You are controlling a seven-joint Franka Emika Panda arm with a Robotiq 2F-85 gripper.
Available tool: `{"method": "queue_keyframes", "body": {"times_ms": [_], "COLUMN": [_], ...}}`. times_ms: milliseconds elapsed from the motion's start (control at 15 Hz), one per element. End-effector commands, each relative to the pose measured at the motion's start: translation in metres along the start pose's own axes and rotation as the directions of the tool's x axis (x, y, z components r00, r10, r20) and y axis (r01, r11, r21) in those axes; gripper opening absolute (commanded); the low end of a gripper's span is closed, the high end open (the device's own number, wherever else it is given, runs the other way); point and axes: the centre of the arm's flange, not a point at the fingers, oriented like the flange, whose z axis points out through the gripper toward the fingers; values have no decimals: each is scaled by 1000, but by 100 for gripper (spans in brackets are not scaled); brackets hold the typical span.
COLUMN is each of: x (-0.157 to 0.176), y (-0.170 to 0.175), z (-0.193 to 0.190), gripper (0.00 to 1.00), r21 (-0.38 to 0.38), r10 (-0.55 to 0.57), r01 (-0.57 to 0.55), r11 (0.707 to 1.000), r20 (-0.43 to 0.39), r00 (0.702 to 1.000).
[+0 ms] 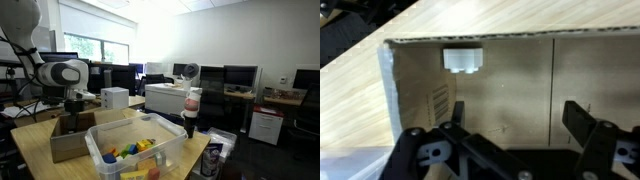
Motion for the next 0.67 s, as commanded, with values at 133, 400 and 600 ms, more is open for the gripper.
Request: {"method": "queue_keyframes", "body": {"times_ms": [133, 400, 600], "x": [-12, -17, -18], "y": [25, 28, 31], "z": [4, 12, 17], "gripper": [100, 100, 100], "r21": [45, 89, 119], "r10": [86, 127, 158], "r01": [-88, -132, -166], "r11": [995, 987, 979], "r20": [32, 64, 70], "r00": [996, 990, 985]}}
